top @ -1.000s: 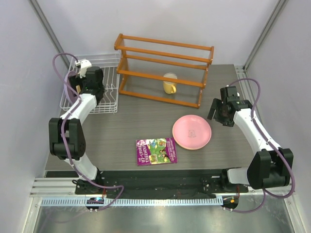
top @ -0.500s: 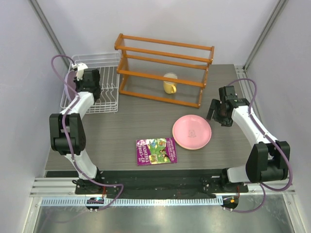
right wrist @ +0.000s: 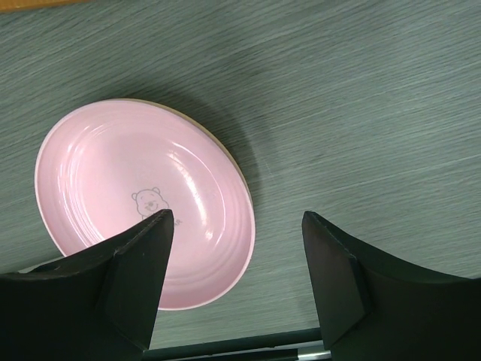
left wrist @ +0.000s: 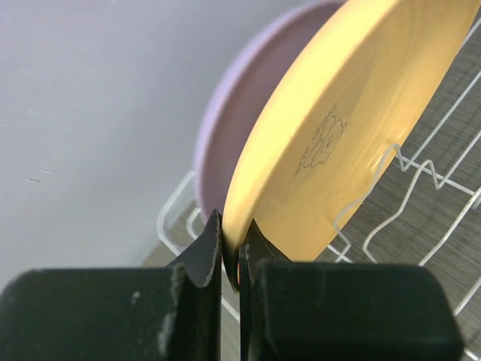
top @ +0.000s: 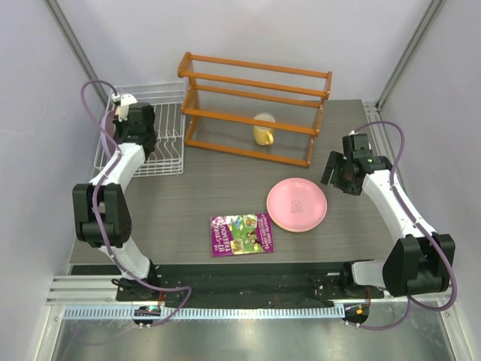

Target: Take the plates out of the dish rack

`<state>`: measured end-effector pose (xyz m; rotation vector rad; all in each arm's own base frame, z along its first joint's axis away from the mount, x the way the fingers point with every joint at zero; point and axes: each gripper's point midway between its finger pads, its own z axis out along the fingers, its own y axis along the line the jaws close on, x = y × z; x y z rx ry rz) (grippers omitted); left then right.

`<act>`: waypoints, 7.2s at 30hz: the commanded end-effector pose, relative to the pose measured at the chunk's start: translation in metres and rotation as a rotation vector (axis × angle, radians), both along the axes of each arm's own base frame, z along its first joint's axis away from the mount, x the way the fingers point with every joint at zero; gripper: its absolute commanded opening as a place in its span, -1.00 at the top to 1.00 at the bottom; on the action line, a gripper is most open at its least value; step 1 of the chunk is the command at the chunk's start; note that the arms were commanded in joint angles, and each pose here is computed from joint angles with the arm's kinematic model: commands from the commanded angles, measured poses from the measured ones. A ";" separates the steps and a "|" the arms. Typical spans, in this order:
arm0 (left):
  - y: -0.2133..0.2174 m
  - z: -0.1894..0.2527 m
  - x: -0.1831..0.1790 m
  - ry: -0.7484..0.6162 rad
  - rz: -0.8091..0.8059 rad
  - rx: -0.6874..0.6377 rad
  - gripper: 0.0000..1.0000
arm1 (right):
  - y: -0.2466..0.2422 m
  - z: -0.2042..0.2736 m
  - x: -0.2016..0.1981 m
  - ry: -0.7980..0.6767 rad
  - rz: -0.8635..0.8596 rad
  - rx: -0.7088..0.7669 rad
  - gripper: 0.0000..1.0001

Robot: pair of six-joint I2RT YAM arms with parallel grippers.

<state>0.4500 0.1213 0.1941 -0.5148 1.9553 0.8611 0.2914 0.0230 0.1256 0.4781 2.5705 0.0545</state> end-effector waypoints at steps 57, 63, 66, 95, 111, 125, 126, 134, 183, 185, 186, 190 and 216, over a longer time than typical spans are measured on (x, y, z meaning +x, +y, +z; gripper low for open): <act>-0.404 0.045 -0.143 0.086 -1.148 -1.130 1.00 | 0.145 0.083 0.054 -0.385 0.393 0.335 0.65; -0.404 0.045 -0.143 0.086 -1.162 -1.122 0.69 | 0.141 0.085 0.050 -0.395 0.387 0.326 0.98; -0.401 0.042 -0.140 0.082 -1.156 -1.092 -0.02 | 0.134 0.090 0.046 -0.405 0.354 0.305 0.98; -0.162 0.118 -0.096 -0.338 -0.441 -0.079 -0.99 | 0.030 -0.008 -0.031 0.008 0.001 0.090 0.98; -0.073 0.098 -0.068 -0.321 -0.213 -0.114 -0.99 | 0.042 -0.037 -0.036 0.048 0.028 0.160 -0.01; -0.004 0.080 -0.032 -0.297 -0.025 -0.055 -0.99 | 0.012 0.008 -0.012 -0.055 0.000 -0.011 -0.50; 0.000 0.078 -0.030 -0.288 -0.012 -0.033 -0.99 | 0.013 0.009 -0.009 -0.053 0.002 -0.013 -0.51; 0.035 0.062 0.000 -0.214 0.064 0.048 -0.99 | 0.019 -0.009 -0.003 -0.002 0.019 0.006 -0.51; -0.031 0.131 -0.028 -0.225 -0.144 0.055 1.00 | -0.008 0.027 -0.007 -0.100 -0.017 -0.115 -0.88; -0.044 0.137 -0.041 -0.234 -0.195 0.007 1.00 | -0.007 0.038 -0.004 -0.134 -0.014 -0.108 -0.88; -0.057 0.135 -0.039 -0.272 -0.238 -0.071 1.00 | -0.005 0.046 -0.004 -0.160 -0.006 -0.094 -0.89; -0.104 0.132 -0.053 -0.331 -0.433 -0.314 1.00 | 0.009 0.070 0.003 -0.249 0.037 -0.025 -0.90; -0.381 0.050 -0.120 -0.039 -1.067 -1.088 1.00 | 0.126 0.121 0.028 -0.524 0.288 0.415 -0.86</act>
